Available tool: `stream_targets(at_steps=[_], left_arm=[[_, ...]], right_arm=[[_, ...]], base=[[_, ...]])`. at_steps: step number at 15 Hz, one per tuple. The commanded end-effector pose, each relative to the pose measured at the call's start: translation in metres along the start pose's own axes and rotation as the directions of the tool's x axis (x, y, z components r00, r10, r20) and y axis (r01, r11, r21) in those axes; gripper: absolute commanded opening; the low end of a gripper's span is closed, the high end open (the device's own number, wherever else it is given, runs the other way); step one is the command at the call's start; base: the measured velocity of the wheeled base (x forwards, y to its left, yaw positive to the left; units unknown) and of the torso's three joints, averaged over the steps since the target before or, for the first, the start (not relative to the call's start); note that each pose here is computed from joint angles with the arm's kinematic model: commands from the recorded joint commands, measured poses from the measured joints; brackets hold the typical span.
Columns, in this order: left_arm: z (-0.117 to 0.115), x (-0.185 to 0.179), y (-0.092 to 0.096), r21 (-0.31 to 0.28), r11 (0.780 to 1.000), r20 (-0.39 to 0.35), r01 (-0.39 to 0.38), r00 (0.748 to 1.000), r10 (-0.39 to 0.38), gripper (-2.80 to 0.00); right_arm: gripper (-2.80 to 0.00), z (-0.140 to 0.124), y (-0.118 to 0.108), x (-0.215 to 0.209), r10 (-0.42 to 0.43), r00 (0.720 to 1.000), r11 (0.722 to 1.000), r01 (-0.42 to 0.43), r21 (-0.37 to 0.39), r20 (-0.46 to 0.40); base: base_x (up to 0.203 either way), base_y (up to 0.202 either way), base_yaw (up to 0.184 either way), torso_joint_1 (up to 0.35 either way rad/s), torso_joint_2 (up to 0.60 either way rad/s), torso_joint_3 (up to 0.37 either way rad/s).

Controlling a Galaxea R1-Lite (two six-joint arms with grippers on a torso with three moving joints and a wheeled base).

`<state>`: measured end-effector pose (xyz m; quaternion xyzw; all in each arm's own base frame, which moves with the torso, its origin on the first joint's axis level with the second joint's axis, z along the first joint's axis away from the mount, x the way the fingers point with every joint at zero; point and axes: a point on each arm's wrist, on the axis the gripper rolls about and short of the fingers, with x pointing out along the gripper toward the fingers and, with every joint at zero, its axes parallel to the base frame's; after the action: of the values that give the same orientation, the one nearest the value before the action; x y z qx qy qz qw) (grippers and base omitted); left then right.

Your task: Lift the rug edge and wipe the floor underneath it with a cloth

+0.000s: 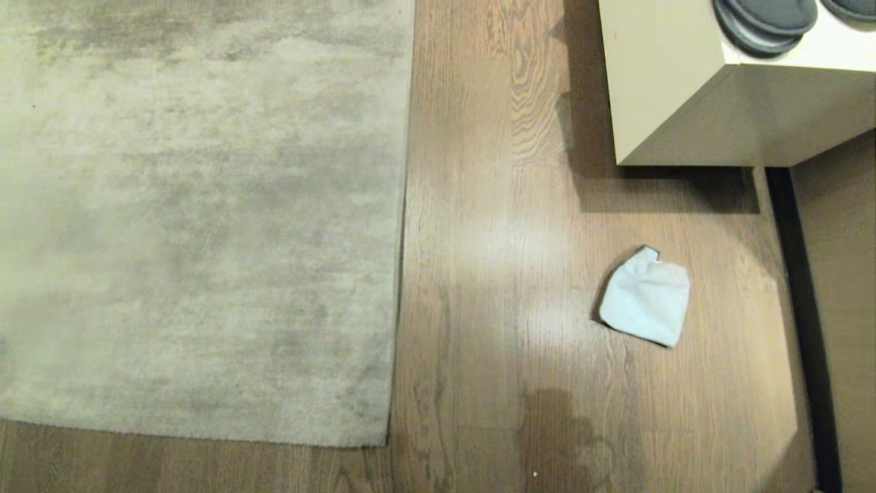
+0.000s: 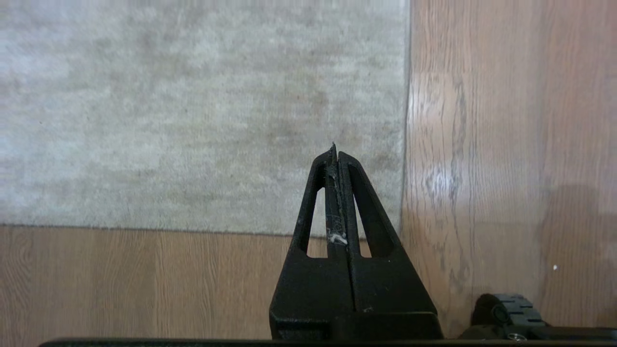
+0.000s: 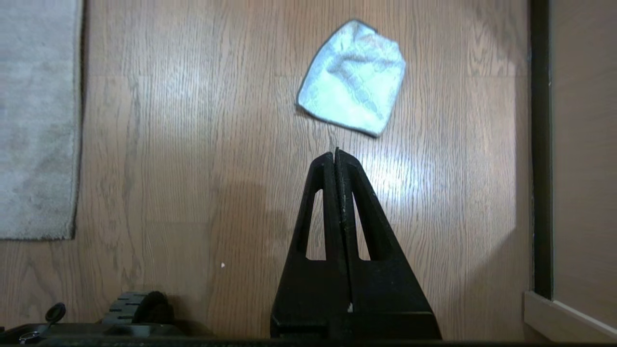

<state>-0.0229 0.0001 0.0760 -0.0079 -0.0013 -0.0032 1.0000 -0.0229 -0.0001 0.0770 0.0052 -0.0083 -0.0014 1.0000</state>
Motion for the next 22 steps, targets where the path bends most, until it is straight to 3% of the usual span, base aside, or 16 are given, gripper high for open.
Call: stream_targets(at_steps=[1, 22], left_arm=[[0.0000, 0.0000, 0.0000, -0.001, 1.000, 0.000, 0.000, 1.000, 0.000, -2.80], [0.0000, 0.0000, 0.0000, -0.003, 1.000, 0.001, 0.000, 1.000, 0.000, -2.80]], right_arm=[[-2.80, 0.0002, 0.0000, 0.0002, 0.000, 1.000, 1.000, 0.000, 0.000, -0.001], [-2.80, 0.0000, 0.0000, 0.0002, 0.001, 1.000, 1.000, -0.001, 0.000, -0.002]], base=[[0.000, 0.000, 0.000, 0.000, 0.01, 0.203], [0.000, 0.000, 0.000, 0.003, 0.00, 0.202]])
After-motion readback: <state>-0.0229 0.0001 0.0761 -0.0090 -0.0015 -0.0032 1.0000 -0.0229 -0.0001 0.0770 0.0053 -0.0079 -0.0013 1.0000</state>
